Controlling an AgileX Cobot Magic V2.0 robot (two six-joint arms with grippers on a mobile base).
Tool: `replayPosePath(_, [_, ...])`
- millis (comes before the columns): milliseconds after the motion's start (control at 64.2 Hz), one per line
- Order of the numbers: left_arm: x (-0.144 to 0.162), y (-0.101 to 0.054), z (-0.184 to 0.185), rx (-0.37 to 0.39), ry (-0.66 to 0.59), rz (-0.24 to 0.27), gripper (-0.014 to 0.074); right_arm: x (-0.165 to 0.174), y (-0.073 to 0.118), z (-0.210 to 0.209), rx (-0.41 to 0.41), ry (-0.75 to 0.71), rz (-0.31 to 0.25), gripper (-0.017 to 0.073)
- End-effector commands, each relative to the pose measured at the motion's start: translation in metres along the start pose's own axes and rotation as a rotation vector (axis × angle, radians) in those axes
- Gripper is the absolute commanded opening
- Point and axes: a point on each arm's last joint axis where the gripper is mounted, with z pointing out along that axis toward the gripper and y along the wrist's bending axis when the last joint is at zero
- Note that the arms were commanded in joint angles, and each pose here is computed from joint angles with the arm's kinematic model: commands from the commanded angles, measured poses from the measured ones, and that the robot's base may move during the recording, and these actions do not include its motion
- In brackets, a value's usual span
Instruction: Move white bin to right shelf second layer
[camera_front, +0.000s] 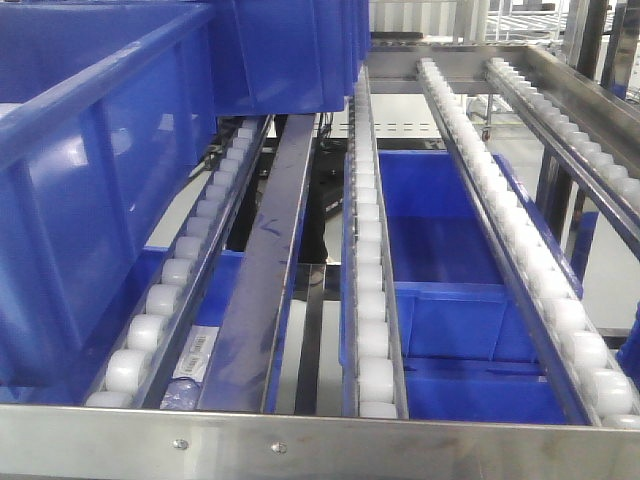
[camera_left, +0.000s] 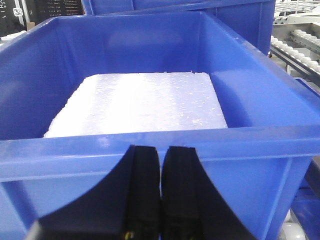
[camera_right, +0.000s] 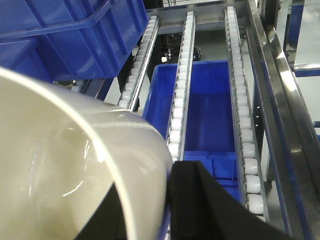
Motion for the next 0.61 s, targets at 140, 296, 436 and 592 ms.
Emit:
replayPosePath(140, [0.0041,0.0002,0.0003,-0.004,-0.061,-0.009,0.0085,-0.0181,0.0034,-0.0028,-0.019,-0.125,-0.010,0.0057])
replayPosePath(296, [0.0041,0.0002,0.0003,-0.004,-0.061,-0.009,0.0085,-0.0181,0.0034,-0.0028,-0.019,-0.125,-0.010,0.0057])
replayPosePath(436, [0.0041,0.0002,0.0003,-0.004,-0.061,-0.009,0.0085,-0.0181,0.0034,-0.0028,-0.019,-0.125,-0.010,0.0057])
replayPosePath(592, [0.0041,0.0002,0.0003,-0.004,-0.061,-0.009,0.0085,-0.0181,0.0034,-0.0028,-0.019,-0.125,-0.010,0.0057])
